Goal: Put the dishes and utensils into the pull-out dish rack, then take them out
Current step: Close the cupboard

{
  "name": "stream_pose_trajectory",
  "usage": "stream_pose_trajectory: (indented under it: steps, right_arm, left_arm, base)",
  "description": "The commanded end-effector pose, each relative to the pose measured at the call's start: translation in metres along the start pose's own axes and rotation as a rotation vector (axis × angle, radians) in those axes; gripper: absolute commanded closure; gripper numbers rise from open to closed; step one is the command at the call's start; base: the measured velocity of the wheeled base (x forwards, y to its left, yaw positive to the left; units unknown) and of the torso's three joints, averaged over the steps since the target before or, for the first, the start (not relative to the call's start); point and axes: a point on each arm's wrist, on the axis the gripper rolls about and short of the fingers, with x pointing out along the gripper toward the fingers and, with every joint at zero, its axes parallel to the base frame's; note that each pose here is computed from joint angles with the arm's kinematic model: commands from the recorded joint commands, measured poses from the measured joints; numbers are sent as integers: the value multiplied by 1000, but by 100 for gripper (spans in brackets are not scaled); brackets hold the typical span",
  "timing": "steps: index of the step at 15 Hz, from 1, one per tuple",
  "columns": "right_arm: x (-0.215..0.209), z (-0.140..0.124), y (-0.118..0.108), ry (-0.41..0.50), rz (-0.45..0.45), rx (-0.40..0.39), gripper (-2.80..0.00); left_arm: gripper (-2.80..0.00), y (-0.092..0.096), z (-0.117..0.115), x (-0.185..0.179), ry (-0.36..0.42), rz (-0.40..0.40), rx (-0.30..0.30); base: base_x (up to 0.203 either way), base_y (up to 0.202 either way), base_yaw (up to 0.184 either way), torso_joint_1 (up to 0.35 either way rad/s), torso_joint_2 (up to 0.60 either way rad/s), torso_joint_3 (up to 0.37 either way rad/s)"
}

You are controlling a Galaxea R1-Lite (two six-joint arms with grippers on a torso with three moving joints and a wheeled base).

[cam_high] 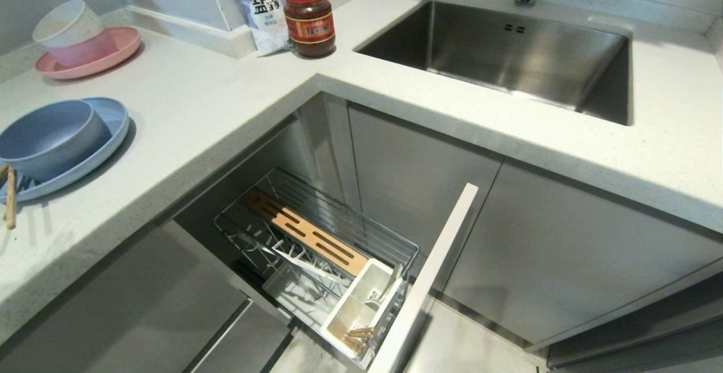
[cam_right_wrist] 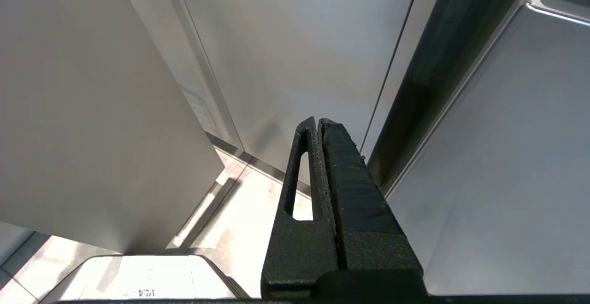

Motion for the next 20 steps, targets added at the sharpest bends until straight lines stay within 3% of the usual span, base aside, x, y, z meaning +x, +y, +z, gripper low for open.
stream_pose_trajectory:
  steps: [1,4,9,12,16,20]
  right_arm:
    - [0,0,0,-3,1,0,0]
    - [0,0,0,-3,-1,0,0]
    - [0,0,0,-3,0,0,0]
    - [0,0,0,-3,-1,0,0]
    - [0,0,0,-3,1,0,0]
    - [0,0,0,-3,-1,0,0]
  left_arm:
    - [0,9,-39,-31,-78,-43,48]
    - [0,14,-78,-33,-124,-95,178]
    - [0,16,-91,-29,-126,-99,170]
    - [0,20,-97,-35,-125,-142,166]
    - [0,25,-125,-35,-68,-153,173]
    - [0,31,-159,-42,-91,-171,184]
  base:
    - [0,0,0,0,0,0]
    - [0,0,0,0,0,0]
    - [0,0,0,0,0,0]
    - [0,0,0,0,0,0]
    - [0,0,0,0,0,0]
    - [0,0,0,0,0,0]
